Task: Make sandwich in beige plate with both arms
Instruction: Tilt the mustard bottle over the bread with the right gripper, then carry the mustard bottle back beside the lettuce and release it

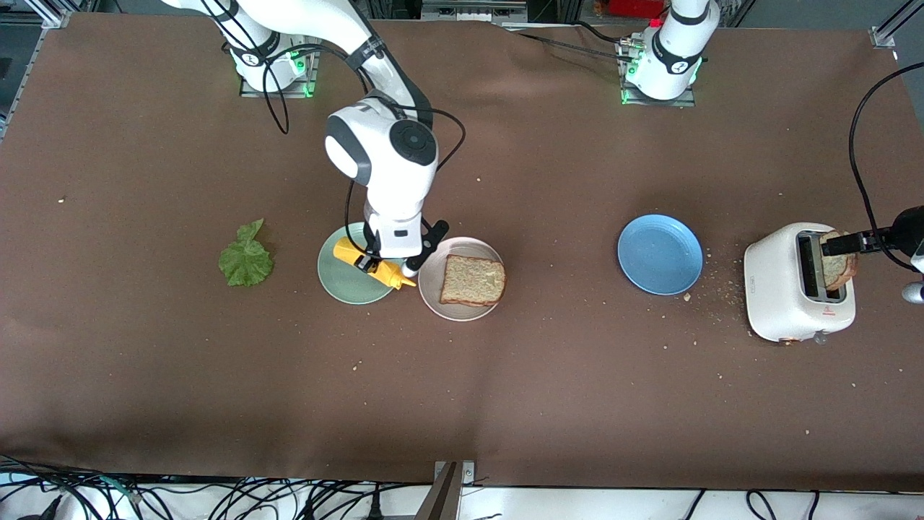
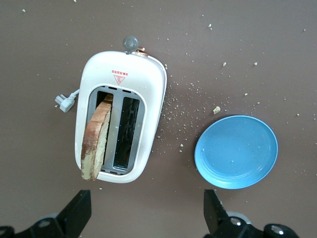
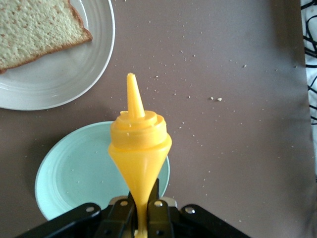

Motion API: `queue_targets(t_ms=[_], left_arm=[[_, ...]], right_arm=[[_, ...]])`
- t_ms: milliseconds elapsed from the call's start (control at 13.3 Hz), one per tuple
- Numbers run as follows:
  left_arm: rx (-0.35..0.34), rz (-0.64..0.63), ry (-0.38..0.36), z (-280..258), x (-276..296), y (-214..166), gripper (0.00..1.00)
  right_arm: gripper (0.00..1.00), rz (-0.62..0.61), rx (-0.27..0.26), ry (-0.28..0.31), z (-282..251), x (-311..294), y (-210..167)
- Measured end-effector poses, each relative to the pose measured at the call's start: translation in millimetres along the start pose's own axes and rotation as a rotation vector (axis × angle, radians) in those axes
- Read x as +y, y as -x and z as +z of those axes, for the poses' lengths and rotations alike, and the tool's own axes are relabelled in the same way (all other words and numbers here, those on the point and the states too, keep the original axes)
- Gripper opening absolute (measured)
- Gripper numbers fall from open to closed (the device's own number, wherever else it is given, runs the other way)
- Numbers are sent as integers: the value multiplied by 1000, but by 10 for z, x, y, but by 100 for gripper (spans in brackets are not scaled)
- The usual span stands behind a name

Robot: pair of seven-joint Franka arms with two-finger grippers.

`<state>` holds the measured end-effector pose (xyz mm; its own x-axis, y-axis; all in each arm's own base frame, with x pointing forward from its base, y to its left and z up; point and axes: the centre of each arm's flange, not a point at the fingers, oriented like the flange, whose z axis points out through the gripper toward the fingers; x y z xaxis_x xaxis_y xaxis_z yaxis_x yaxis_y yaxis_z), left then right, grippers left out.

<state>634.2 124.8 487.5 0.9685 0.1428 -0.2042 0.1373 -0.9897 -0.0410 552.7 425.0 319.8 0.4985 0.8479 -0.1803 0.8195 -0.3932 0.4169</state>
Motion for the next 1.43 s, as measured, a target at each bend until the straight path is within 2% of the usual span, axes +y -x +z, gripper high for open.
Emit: queue_targets(t_ms=[225, 376, 526, 752, 827, 1127, 1428], left_arm=[[0, 6, -1, 1, 37, -2, 100], [-1, 8, -1, 5, 53, -5, 100], [-2, 8, -1, 11, 54, -8, 100], [-3, 10, -1, 13, 63, -9, 100], [-3, 10, -1, 13, 64, -9, 100], [-3, 11, -2, 13, 73, -10, 100], [-3, 12, -2, 13, 75, -10, 100]], right_arm=[[8, -123, -27, 124, 8, -334, -150], [8, -192, -58, 169, 7, -650, -238], [8, -223, -77, 195, -13, -807, -268], [8, -199, -62, 197, -124, -651, -255], [8, -183, -45, 169, -220, -552, -233], [8, -157, 70, -52, -648, 158, 85], [8, -122, 254, -323, -562, 981, 530]])
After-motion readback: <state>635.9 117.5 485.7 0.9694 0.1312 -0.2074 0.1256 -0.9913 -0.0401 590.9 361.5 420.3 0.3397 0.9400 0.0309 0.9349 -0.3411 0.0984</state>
